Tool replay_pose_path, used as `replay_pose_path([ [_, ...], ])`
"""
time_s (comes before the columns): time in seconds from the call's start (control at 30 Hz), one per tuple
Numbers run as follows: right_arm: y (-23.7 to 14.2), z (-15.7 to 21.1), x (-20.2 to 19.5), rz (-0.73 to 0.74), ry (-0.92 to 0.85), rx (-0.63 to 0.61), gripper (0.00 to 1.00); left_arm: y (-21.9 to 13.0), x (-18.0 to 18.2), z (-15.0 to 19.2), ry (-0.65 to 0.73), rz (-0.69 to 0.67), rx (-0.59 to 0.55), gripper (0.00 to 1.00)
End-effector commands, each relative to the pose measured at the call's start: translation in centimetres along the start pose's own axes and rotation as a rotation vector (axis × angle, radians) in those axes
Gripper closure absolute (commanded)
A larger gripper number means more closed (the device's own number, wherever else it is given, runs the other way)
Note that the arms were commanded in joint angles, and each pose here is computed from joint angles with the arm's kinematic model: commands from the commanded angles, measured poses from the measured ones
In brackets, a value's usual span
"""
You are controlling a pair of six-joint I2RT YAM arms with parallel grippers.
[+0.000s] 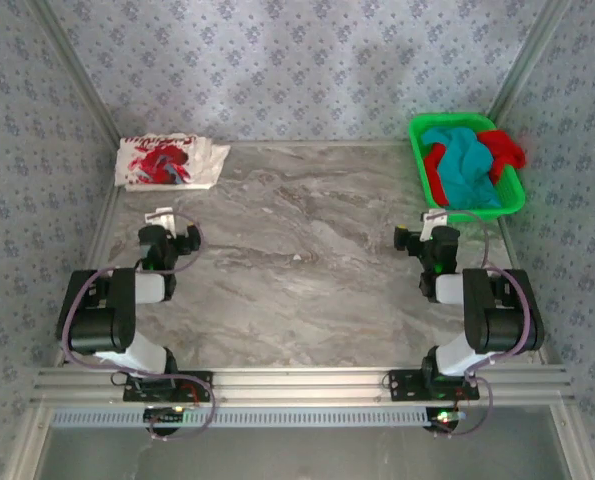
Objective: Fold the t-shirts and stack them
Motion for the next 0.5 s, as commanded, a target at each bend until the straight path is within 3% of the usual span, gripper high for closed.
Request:
replay_pose_path([
  [0.0,0.17,-0.28,0.07,-0.016,-0.008,0.004,0.0,0.06,-0.2,-0.13,0.017,0.006,0.002,0.02],
  [0.47,0.19,-0.36,-0.32,-0.027,0.012,0.008,0.0,0.13,-0.03,-0.07,0.008,0.02,0.005,0.02],
])
Point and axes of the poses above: each hand's point on the last joint's axis, 136 mm out from that joint toward the fingers, its own y axis out along the fingers, its own x axis along the line the jaws close on, z = x × y, the point moved 10 cm from there along -y, back along the fingers, and after that the axes turned 12 degrees about y, right-handed, at the moved point
